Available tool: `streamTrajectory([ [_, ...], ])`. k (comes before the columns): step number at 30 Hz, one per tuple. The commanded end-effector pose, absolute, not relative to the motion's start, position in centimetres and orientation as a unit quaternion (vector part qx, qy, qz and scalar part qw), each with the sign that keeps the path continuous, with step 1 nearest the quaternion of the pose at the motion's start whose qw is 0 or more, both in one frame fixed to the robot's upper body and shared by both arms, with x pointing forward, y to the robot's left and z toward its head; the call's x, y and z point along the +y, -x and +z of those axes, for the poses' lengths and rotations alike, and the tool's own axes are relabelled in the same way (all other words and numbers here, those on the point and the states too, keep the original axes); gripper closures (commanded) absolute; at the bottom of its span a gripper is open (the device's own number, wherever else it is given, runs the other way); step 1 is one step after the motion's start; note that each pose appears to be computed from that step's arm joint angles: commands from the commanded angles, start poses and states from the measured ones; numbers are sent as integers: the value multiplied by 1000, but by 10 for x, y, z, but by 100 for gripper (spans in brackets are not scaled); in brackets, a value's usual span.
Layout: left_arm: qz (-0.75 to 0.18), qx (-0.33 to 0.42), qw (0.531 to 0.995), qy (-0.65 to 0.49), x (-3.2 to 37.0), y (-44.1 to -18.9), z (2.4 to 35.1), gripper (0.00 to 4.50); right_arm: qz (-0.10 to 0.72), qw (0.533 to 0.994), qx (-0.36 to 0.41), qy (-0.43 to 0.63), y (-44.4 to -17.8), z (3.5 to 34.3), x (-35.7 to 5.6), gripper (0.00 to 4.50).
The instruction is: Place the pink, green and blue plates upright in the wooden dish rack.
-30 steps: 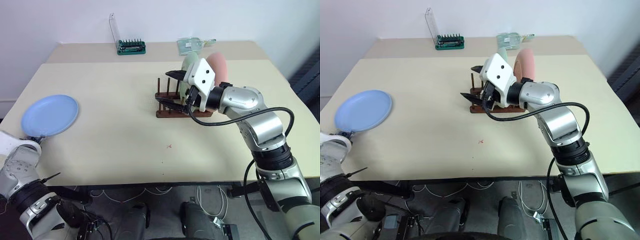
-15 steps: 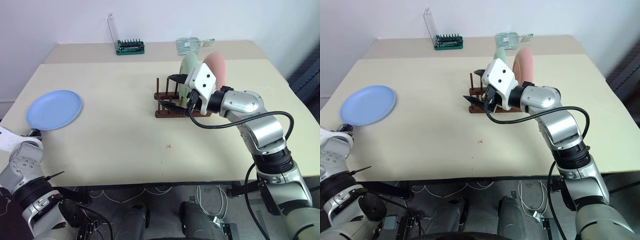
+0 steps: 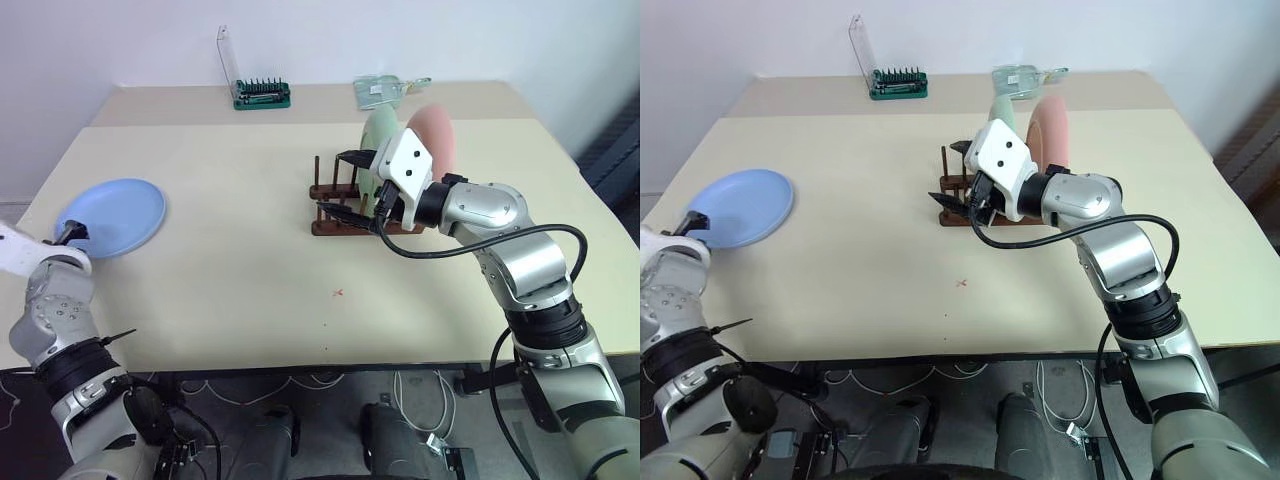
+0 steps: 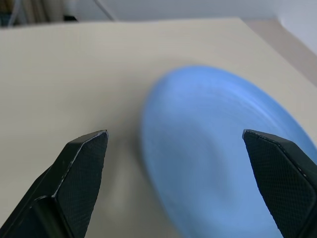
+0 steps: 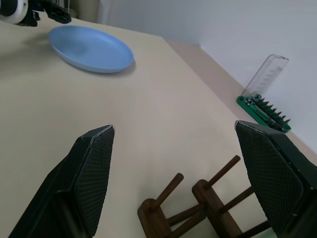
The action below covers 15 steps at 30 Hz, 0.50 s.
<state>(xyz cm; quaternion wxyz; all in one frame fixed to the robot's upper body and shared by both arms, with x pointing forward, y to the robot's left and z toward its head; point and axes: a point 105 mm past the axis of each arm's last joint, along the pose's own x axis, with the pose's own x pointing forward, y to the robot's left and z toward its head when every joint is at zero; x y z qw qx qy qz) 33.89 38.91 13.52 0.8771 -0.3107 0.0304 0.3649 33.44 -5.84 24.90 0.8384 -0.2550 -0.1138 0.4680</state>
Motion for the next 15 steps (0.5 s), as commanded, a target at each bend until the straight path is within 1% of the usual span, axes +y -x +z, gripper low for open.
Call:
streamTrajectory([
  [1, 390, 32, 861, 326, 397, -341, 138, 57, 462, 835, -149, 260, -329, 265, -58, 53],
  [2, 389, 34, 861, 325, 396, -343, 138, 89, 461, 835, -149, 260, -329, 265, -58, 53],
  [4, 385, 37, 861, 331, 394, -347, 136, 184, 458, 837, -149, 260, -330, 265, -59, 53],
  [9, 373, 44, 856, 355, 387, -355, 132, 441, 453, 840, -149, 261, -329, 265, -61, 53],
  [10, 373, 45, 856, 356, 386, -355, 131, 447, 452, 840, -149, 260, -329, 265, -62, 53],
  [15, 351, 55, 871, 338, 380, -361, 133, 447, 449, 842, -148, 261, -329, 264, -63, 53],
])
